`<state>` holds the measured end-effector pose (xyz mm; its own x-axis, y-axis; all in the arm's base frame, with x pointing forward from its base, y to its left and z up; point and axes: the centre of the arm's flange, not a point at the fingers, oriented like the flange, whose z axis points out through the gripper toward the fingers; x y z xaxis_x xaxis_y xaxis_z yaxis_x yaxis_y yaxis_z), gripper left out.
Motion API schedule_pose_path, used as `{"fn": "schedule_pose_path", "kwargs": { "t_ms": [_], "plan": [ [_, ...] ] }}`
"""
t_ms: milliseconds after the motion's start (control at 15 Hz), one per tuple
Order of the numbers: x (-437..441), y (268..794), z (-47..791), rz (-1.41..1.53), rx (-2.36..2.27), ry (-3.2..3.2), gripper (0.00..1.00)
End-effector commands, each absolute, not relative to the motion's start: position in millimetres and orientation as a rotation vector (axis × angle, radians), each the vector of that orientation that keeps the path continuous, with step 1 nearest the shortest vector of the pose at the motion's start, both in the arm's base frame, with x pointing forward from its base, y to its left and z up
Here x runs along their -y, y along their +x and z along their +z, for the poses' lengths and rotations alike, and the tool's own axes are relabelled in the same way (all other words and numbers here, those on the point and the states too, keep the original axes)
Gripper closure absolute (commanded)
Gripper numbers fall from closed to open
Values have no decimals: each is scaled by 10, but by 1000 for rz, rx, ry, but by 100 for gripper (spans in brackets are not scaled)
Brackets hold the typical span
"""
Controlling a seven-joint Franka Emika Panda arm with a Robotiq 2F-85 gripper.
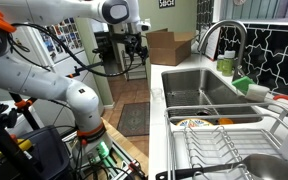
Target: Pick up the small clear lunch box and fetch some water, pour the water from the small clear lunch box onto the plate in the sink and place the small clear lunch box back on the kitchen counter
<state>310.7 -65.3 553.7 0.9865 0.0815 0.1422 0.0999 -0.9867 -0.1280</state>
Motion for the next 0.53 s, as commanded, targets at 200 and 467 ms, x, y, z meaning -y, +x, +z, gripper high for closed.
{"fn": "schedule_pose_path", "kwargs": {
  "t_ms": [200, 467],
  "plan": [
    [690, 3127, 5480, -201, 161, -2994, 0],
    [864, 3214, 5185, -99, 185, -3021, 0]
  ]
}}
